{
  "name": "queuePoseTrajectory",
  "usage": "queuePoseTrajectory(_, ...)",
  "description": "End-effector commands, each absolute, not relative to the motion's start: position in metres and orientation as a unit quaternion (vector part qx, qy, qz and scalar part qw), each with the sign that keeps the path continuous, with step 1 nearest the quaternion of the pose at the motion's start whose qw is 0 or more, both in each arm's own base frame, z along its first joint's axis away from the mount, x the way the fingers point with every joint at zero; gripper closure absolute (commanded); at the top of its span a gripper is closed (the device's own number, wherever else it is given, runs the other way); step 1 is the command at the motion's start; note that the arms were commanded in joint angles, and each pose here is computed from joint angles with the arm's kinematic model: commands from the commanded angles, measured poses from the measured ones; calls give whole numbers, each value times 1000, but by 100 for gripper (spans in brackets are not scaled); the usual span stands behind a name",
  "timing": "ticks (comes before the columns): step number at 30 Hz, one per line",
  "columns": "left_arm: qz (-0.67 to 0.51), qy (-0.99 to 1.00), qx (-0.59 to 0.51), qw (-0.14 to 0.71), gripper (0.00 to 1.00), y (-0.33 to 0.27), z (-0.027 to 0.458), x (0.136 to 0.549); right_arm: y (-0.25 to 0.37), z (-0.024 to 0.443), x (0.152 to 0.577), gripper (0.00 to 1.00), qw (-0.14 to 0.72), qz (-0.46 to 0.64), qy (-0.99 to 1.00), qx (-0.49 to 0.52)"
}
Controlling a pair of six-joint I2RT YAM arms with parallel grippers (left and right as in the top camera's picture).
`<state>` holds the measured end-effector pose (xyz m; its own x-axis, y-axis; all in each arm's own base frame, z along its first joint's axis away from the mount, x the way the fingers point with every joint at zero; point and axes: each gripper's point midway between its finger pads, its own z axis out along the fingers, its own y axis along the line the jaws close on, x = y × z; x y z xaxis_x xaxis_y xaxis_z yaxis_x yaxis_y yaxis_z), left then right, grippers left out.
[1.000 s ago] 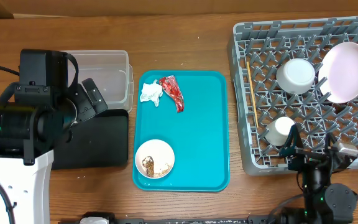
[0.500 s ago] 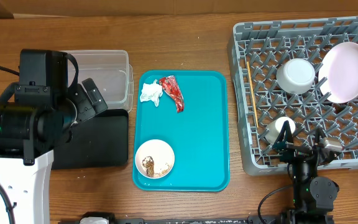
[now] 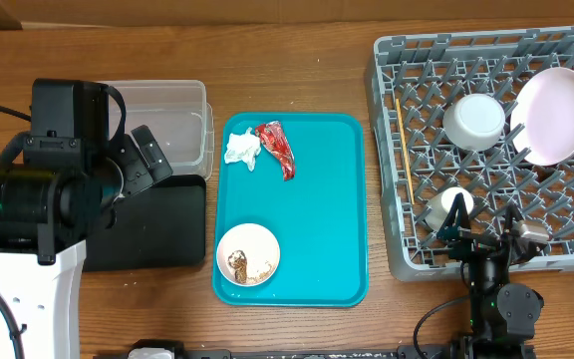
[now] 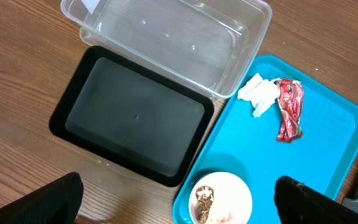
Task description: Sort waste into correct bins and load items into the dishwasher
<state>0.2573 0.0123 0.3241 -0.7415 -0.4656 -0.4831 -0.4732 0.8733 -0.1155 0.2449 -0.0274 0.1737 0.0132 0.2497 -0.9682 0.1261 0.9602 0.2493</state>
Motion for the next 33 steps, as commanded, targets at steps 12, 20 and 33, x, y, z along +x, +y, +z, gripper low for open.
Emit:
queuePoseTrajectory(12,-31,924,-273,267,0,3,328,267,-29,172,245,0,701,42,699,136)
queuePoseTrajectory(20,-214,930,-167,247,0,-85,330,307,-29,172,245,0,701,42,698,137)
queuePoseTrajectory(33,-48,979,-122,159,18,-172,173,391,-29,172,245,0,701,42,699,137)
